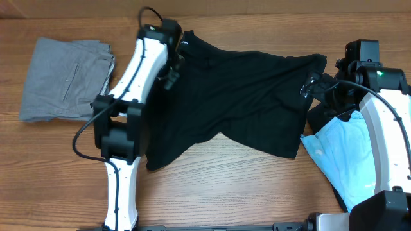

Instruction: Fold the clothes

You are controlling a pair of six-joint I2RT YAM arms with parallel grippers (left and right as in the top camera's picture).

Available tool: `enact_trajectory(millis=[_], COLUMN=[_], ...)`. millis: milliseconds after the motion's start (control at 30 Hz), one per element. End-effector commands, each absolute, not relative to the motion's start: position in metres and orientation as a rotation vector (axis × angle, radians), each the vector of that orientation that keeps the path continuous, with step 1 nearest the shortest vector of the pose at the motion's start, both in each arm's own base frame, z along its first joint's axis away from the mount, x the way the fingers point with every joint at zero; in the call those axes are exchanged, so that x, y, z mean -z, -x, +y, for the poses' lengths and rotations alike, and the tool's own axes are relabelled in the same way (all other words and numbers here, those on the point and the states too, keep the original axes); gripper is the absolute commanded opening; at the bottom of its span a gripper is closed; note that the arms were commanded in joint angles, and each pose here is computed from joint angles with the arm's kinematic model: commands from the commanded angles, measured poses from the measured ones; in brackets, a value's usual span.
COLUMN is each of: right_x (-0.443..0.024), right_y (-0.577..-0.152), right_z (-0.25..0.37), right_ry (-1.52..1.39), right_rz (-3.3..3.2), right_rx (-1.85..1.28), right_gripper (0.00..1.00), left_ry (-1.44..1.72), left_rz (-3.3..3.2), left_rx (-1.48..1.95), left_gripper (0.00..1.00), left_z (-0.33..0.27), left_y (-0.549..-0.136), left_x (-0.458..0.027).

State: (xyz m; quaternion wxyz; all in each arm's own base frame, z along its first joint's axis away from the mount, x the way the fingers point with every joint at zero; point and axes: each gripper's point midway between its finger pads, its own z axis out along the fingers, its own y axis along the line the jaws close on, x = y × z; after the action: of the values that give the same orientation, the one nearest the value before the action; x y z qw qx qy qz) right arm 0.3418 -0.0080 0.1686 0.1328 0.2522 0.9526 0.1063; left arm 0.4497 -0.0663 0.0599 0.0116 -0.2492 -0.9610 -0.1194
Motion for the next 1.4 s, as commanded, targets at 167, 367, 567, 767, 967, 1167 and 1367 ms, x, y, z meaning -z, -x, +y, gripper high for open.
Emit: enact_trajectory(millis=[167,367,567,767,967,1167,1367], right_x=[-0.159,-0.134,-0.082,-0.049,-0.025,-0.003,-0.006], right_y=[-0.343,-0.332,-0.283,-0.241,-0.231,-0.213,-0.199], right_z=[-0.012,-0.013,-0.009,0.02,0.034,0.039,-0.001], right_ry=[-0.744,-0.838,-1.011,-1.024,-1.052,-1.188,-1.295], right_rz=[2.787,2.864,3.032,3.166,3.156,3.143,3.132], right_rx=[-0.266,-0.254,-0.305,-0.472,-0.549,-0.56,-0.22], right_gripper=[0.98,0.93,0.82,0.84,0.62,0.42,0.04], left_ry=[0.062,0.001,0.174,0.215,0.211,0.204,0.192], left_rz=[-3.136,-3.083,-3.11,-3.249,-3.345,-3.464,-3.544], left_rx=[0.467,0.373,0.03,-0.017,-0.068,-0.079,-0.069], left_gripper=[0.39,0.38,0.32,0.45,0.44,0.48,0.55], left_z=[0.044,0.056,0.013,0.002,-0.005,-0.007,-0.007], left_y=[-0.465,-0.447,-0.443,-0.431,-0.405,-0.386,-0.351], left_x=[-0.082,-0.085,-0.11,-0.189,-0.243,-0.288,-0.321])
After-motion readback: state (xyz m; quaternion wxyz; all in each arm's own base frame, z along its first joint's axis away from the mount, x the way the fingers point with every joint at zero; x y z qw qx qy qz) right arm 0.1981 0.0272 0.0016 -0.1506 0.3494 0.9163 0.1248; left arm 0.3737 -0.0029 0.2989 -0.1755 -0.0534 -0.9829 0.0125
